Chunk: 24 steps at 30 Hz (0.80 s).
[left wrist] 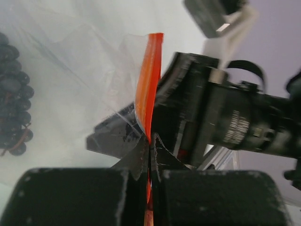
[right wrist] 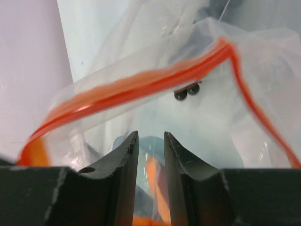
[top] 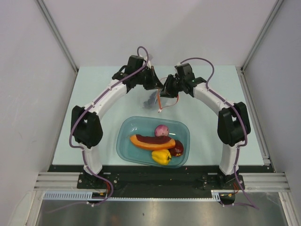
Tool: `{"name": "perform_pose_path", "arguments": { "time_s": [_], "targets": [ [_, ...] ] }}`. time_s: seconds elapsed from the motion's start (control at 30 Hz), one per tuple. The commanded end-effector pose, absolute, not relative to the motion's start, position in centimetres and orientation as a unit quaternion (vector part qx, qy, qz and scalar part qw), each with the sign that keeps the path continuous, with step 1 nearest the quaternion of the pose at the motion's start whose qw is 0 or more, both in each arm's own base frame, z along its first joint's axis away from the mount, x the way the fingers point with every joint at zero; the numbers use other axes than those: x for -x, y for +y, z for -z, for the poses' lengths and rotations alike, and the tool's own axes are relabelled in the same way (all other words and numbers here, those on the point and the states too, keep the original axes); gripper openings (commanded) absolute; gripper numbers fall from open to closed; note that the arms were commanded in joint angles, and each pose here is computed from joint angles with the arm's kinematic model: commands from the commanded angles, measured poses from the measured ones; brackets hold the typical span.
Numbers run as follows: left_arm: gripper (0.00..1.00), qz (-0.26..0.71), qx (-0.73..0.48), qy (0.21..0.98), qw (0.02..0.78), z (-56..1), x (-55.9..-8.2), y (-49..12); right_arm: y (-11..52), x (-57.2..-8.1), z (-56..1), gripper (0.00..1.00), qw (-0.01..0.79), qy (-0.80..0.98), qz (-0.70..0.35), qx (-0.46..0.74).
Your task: Open the zip-top bag and remove the fake food
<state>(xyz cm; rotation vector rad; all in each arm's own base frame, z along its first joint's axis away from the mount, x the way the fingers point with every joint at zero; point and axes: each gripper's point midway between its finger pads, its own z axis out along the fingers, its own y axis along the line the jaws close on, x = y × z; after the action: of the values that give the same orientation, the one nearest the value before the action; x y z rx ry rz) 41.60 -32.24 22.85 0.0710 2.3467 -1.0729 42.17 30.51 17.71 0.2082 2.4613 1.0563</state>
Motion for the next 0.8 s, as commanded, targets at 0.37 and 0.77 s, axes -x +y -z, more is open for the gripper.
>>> {"name": "perform_pose_path", "arguments": {
  "time_s": [0.37,0.77],
  "targets": [
    [0.0,0.475,-0.067,0.834,0.273,-26.9,-40.2,-38.5,29.8,-45.8,-11.7,0.42,0.201,0.885,-0.382,-0.171],
    [0.0,0.488,-0.071,0.834,0.248,-25.8,-40.1,-41.0,30.0,-45.5,-8.5,0.54,0.178,0.912,-0.353,-0.111]
  ]
}}
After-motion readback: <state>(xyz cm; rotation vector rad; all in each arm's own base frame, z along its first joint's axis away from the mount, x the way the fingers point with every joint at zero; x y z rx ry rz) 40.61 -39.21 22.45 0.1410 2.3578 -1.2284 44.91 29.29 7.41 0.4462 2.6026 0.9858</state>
